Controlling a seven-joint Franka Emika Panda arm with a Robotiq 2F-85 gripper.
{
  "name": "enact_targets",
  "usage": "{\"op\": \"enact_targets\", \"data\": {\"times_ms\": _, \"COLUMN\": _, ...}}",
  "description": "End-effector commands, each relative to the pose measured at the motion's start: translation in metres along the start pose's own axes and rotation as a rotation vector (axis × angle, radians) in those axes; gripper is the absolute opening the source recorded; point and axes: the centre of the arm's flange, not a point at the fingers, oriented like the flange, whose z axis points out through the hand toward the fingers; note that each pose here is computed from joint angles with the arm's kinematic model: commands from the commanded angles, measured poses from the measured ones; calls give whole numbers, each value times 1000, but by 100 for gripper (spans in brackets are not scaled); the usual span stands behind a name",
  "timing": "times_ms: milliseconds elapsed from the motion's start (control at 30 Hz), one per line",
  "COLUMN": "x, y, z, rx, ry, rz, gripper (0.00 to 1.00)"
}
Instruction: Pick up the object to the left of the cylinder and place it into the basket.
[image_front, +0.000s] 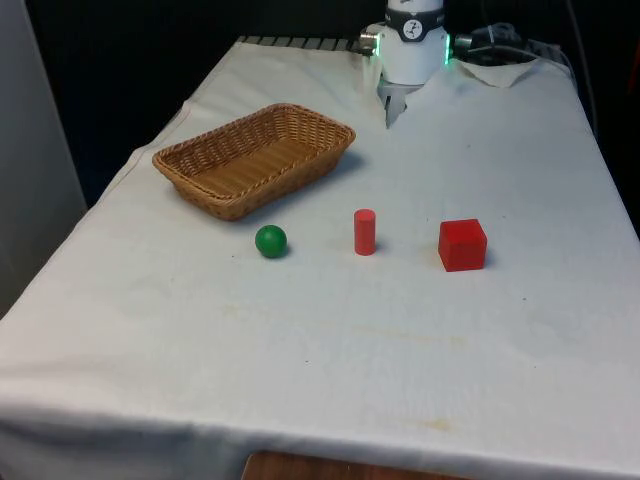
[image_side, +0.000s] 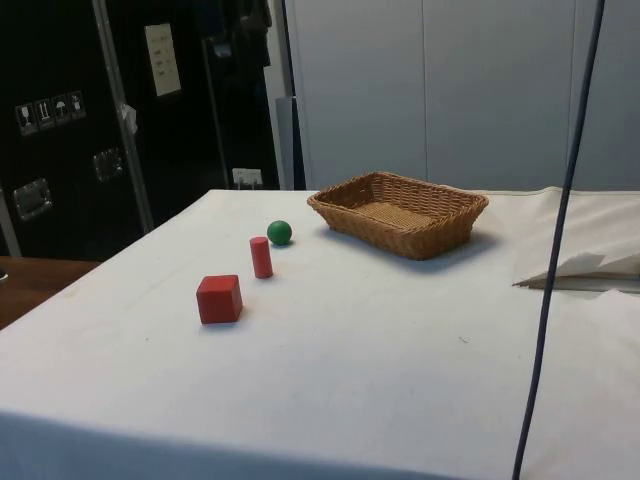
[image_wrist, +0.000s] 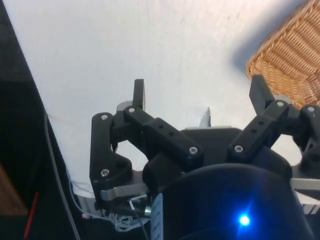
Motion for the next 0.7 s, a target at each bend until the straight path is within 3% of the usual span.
{"op": "enact_targets", "data": {"times_ms": 0, "x": 2, "y": -4, "z": 1, "rx": -11, "ry": 7, "rz": 4, "gripper": 100}}
{"op": "enact_targets", "data": {"times_ms": 67, "x": 1, "y": -3, "z": 1, "rx": -3, "ry": 3, "rz": 0, "gripper": 100}}
{"op": "enact_targets", "data": {"times_ms": 333, "x": 17, "y": -27, "z": 14, "rx": -34, "ry": 28, "rz": -1, "gripper": 100}}
{"op": "enact_targets", "data": {"times_ms": 667, "x": 31, "y": -28, "z": 40, "rx": -50, "ry": 43, "rz": -7, "gripper": 100}}
